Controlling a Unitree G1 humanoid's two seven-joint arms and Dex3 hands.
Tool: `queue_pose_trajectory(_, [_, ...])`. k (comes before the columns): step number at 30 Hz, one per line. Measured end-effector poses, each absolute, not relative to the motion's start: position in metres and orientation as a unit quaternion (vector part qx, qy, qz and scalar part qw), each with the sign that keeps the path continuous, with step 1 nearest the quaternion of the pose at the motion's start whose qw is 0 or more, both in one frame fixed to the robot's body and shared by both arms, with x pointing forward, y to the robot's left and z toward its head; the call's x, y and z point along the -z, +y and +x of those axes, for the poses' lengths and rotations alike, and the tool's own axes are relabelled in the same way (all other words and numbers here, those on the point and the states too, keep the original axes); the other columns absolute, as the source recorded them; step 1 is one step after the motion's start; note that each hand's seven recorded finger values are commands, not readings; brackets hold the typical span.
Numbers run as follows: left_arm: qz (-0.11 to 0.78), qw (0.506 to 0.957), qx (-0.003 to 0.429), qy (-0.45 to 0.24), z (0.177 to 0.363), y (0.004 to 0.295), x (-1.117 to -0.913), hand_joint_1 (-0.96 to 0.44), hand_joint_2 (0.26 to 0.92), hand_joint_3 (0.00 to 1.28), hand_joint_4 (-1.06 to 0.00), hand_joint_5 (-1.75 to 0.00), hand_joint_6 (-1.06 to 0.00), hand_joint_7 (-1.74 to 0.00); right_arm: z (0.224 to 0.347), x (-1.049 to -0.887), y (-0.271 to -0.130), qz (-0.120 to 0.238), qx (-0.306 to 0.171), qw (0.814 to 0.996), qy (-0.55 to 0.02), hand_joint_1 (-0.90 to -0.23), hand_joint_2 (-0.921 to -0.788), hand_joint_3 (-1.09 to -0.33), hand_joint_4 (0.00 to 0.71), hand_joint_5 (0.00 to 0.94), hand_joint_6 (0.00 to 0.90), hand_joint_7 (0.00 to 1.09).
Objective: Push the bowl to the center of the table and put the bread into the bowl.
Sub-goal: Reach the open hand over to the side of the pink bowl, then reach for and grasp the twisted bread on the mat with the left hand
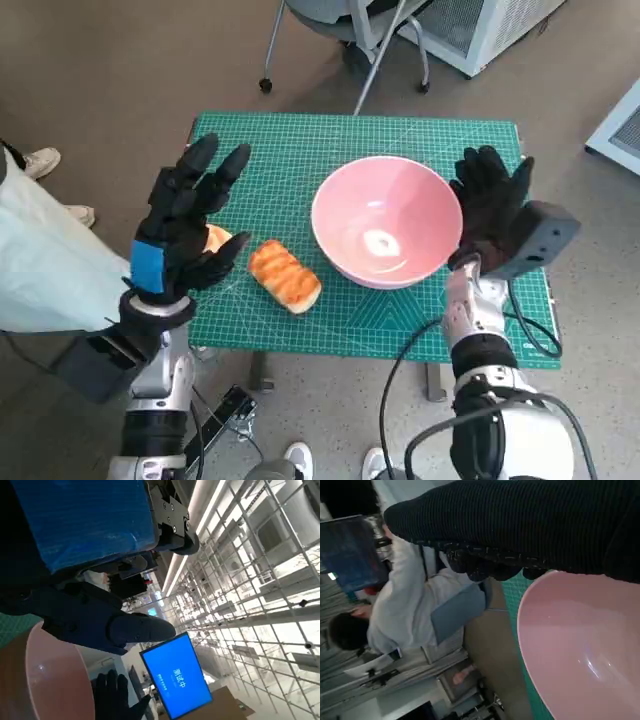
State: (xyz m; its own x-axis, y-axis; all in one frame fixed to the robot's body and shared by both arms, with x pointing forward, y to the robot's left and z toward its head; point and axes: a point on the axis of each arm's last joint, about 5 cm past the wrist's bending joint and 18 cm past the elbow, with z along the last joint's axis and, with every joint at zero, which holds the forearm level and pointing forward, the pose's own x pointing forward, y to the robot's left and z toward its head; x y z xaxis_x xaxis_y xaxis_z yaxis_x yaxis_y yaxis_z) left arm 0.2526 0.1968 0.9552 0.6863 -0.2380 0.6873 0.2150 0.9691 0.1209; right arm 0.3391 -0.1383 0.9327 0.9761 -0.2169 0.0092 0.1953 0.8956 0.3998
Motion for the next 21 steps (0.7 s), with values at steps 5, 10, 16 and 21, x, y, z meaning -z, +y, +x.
queue_pose_trajectory(5, [0.018,0.920,0.121,-0.372,0.251,0.198,-0.953,-0.39,0.921,0.24,-0.47,0.00,-0.29,-0.29,0.340,-0.935,-0.136,0.203,0.102,0.974,-0.025,-0.482,-0.921,-0.832,0.212,0.015,0.040,0.81])
queue_pose_trajectory(10, [0.073,0.920,0.134,-0.361,0.251,0.205,-0.956,-0.39,0.921,0.23,-0.47,0.00,-0.29,-0.29,0.342,-0.938,-0.136,0.185,0.097,0.977,-0.031,-0.464,-0.921,-0.824,0.216,0.013,0.041,0.77])
queue_pose_trajectory(16, [0.239,0.901,0.182,-0.312,0.250,0.230,-0.969,-0.38,0.914,0.12,-0.45,0.00,-0.29,-0.29,0.344,-0.952,-0.150,0.125,0.090,0.982,-0.106,-0.511,-0.921,-0.807,0.212,0.003,0.063,0.69])
queue_pose_trajectory(21, [0.330,0.880,0.216,-0.263,0.253,0.243,-0.981,-0.33,0.882,0.03,-0.43,0.00,-0.30,-0.29,0.344,-0.968,-0.162,0.071,0.047,0.975,-0.207,-0.546,-0.921,-0.801,0.227,0.012,0.061,0.67])
